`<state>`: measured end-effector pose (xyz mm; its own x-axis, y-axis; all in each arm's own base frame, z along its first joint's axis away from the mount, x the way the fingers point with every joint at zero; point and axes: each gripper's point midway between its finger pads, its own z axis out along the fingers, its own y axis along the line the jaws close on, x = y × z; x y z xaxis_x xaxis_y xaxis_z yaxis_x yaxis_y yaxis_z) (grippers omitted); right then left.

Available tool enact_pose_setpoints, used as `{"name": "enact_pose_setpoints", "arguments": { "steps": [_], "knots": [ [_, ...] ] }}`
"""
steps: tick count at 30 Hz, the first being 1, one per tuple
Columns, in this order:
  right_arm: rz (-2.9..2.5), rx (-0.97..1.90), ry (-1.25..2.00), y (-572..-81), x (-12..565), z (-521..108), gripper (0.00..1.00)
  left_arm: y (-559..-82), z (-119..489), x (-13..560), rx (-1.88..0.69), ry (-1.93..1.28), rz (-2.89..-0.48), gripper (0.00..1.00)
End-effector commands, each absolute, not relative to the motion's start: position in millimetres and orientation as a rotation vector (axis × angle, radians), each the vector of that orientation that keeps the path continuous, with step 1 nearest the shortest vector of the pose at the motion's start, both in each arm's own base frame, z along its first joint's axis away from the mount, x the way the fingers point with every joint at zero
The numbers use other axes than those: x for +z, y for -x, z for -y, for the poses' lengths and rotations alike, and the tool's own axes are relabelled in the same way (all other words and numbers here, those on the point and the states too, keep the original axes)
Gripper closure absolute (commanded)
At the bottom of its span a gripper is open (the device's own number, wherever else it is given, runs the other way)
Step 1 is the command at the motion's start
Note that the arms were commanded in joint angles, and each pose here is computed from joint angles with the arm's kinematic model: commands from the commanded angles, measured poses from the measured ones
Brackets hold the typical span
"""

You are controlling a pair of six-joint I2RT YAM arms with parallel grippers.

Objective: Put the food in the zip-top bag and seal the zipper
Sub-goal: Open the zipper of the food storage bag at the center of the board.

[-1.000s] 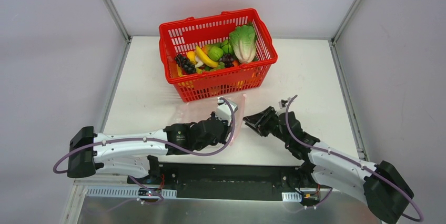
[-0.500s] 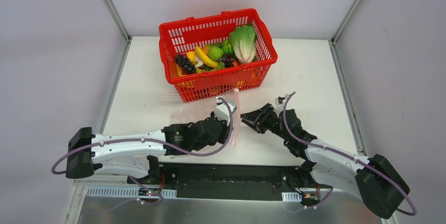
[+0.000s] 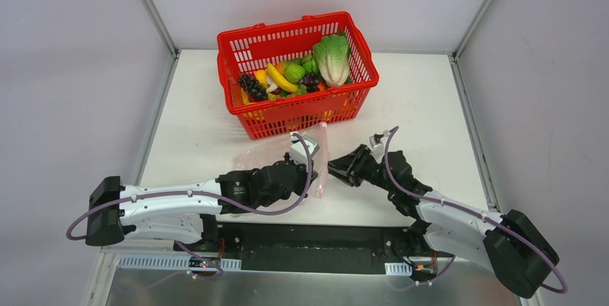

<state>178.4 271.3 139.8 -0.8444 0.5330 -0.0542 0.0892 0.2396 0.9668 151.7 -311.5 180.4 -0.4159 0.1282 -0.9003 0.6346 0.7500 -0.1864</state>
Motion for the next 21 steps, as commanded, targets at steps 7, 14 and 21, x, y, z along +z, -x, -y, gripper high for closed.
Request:
{"name": "enact_pose_setpoints", "arguments": {
  "steps": [7, 14, 21],
  "knots": [
    [-2.073, 1.793, -0.423, -169, 172, -283, 0.83, -158, 308, 191, -0.652, -0.508, -1.908, 1.0],
    [-2.135, 1.671, -0.477, -172, 152, -274, 1.0, -163, 296, 184, -0.577, -0.491, -1.931, 0.97],
    [-2.28, 1.441, -0.483, -168, 114, -257, 1.0, -156, 263, 155, -0.513, -0.453, -2.009, 0.26]
  ]
}}
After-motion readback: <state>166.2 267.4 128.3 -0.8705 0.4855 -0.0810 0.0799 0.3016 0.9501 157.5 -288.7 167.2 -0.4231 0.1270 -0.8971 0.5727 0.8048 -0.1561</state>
